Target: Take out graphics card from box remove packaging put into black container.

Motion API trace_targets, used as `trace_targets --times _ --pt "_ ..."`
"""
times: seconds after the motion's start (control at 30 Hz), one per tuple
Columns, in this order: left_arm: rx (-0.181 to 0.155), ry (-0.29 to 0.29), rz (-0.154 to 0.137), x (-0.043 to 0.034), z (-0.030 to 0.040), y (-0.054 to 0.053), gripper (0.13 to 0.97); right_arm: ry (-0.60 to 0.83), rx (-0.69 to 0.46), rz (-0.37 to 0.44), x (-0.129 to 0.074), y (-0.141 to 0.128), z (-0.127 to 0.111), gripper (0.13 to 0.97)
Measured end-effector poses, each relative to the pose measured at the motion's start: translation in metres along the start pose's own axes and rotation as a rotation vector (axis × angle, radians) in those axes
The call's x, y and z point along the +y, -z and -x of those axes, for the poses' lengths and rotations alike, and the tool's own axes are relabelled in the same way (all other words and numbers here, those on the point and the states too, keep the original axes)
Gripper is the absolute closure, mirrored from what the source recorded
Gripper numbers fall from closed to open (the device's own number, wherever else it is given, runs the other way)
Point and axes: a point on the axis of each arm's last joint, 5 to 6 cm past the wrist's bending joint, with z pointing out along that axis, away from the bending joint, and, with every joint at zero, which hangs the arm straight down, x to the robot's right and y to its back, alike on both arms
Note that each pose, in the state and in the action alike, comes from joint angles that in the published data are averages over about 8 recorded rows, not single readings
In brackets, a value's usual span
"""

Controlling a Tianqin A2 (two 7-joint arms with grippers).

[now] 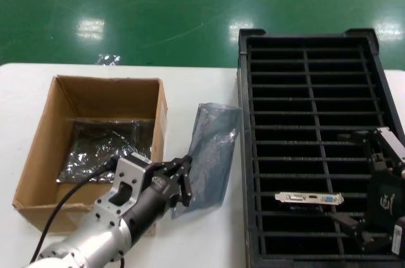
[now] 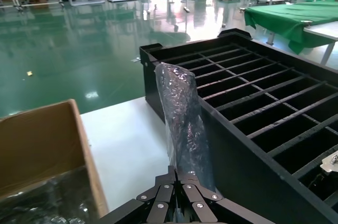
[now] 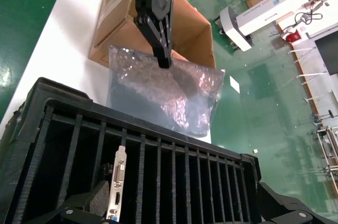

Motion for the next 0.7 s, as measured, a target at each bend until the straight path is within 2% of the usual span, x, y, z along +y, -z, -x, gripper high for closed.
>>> trace_targets --times 0.13,0.43,0.7 --pt "0.005 0.000 -0.002 0.0006 0.0003 -0.0049 0.951 0.000 0.000 0.000 0.0000 0.0000 0.0000 0.130" --pt "0.006 0.000 -0.002 0.0006 0.0003 -0.0056 0.887 0.000 0.000 0.000 0.0000 0.0000 0.0000 0.130" --pt "0.006 0.000 -0.002 0.0006 0.0003 -0.0056 0.757 0.000 0.000 0.000 0.0000 0.0000 0.0000 0.130"
